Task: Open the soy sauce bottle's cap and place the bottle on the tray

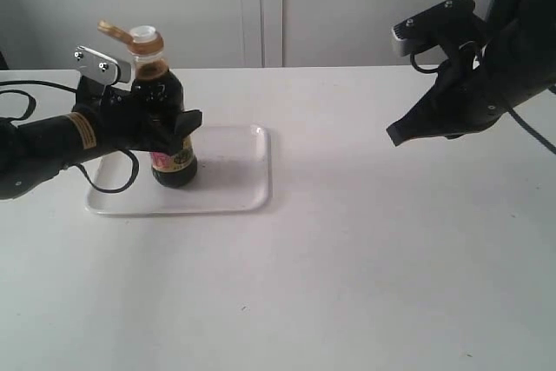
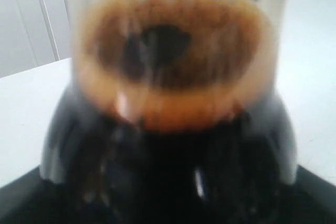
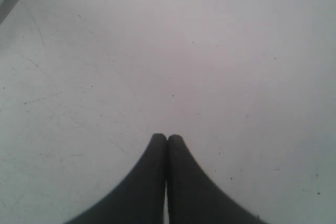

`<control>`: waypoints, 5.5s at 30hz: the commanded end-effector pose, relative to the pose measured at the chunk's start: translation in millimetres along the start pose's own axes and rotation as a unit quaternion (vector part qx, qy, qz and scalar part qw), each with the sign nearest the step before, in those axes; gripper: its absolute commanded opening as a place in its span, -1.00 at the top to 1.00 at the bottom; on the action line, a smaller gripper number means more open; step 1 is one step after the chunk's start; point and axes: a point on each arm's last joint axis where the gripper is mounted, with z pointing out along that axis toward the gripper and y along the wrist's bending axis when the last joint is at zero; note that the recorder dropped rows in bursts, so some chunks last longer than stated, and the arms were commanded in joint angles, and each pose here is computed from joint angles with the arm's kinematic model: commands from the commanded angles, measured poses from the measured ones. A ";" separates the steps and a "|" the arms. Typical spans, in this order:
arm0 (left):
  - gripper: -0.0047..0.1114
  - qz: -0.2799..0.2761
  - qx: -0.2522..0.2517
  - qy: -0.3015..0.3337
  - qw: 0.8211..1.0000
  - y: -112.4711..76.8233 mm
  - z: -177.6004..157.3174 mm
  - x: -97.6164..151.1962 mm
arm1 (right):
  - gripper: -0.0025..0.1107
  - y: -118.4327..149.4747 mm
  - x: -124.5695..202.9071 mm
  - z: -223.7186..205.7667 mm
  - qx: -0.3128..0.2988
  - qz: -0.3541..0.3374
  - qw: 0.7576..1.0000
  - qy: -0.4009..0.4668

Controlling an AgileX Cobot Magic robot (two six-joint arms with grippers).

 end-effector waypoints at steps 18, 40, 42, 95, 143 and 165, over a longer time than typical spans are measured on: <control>-0.80 0.014 0.001 0.009 1.000 -2.8 -8.2 -19.5 | 0.96 -1.6 -0.6 0.2 0.003 0.000 1.000 -0.005; -0.80 0.040 -0.008 -0.037 0.998 -19.7 -57.2 -98.9 | 0.96 -1.4 0.5 0.2 0.001 0.000 1.000 0.001; -0.80 0.048 -0.009 -0.048 0.998 -22.1 -63.0 -106.9 | 0.96 -1.4 0.5 0.2 0.001 0.000 1.000 0.001; 0.92 -0.009 -0.286 0.410 0.866 -17.8 -196.9 -97.4 | 0.96 -41.7 21.6 -30.9 0.057 0.039 0.990 0.121; 0.92 0.012 -0.236 0.087 0.968 -101.8 -306.0 -40.5 | 0.96 26.6 159.4 -169.2 0.126 0.086 0.885 -0.441; 0.92 -0.029 -0.225 0.028 0.974 -111.7 -316.3 -29.7 | 0.96 34.1 179.8 -160.9 0.130 0.082 0.866 -0.476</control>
